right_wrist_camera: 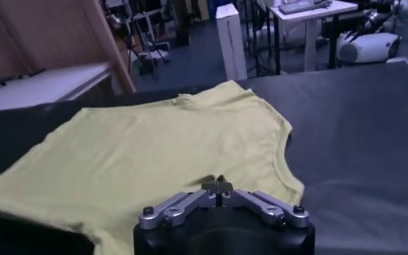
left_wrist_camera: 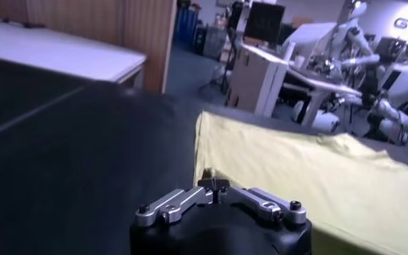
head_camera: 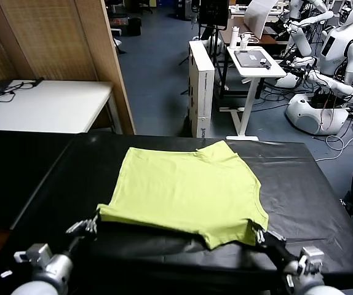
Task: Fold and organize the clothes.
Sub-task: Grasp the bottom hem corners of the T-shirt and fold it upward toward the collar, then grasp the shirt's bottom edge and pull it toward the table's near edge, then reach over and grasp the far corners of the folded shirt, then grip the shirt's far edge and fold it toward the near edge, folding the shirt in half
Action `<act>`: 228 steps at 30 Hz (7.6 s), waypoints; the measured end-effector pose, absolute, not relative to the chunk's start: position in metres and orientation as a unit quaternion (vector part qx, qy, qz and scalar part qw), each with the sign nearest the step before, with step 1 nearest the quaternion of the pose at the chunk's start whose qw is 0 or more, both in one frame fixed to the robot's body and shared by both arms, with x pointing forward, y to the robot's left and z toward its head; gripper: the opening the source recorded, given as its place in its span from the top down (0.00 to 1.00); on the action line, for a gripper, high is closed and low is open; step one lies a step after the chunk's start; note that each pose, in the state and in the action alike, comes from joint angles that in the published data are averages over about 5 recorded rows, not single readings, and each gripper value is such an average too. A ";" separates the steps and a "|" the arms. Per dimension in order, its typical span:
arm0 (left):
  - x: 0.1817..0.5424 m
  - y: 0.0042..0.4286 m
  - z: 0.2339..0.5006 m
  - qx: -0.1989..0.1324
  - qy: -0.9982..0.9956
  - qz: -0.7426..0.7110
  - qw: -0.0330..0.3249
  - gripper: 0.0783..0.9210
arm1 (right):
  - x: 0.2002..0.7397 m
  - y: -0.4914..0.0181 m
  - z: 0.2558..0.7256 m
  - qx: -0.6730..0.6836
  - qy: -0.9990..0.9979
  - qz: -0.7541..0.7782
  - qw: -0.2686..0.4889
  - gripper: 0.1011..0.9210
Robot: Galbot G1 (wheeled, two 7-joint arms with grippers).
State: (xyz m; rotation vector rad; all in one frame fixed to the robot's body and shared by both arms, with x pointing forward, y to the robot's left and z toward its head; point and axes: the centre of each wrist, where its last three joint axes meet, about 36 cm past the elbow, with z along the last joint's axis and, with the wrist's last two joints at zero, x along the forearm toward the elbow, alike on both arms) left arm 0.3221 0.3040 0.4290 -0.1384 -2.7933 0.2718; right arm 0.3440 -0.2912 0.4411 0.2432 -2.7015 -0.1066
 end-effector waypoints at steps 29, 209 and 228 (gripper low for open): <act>0.372 0.311 0.403 -0.041 -0.978 0.074 0.189 0.92 | 0.418 -0.288 0.427 0.082 -0.970 -0.015 0.228 0.95; 0.556 0.369 0.432 -0.042 -0.951 0.061 0.299 0.91 | 0.564 -0.246 0.448 0.166 -0.931 0.030 0.323 0.95; 0.476 0.377 0.489 -0.076 -0.961 0.061 0.258 0.91 | 0.499 -0.288 0.496 0.184 -0.950 0.031 0.249 0.95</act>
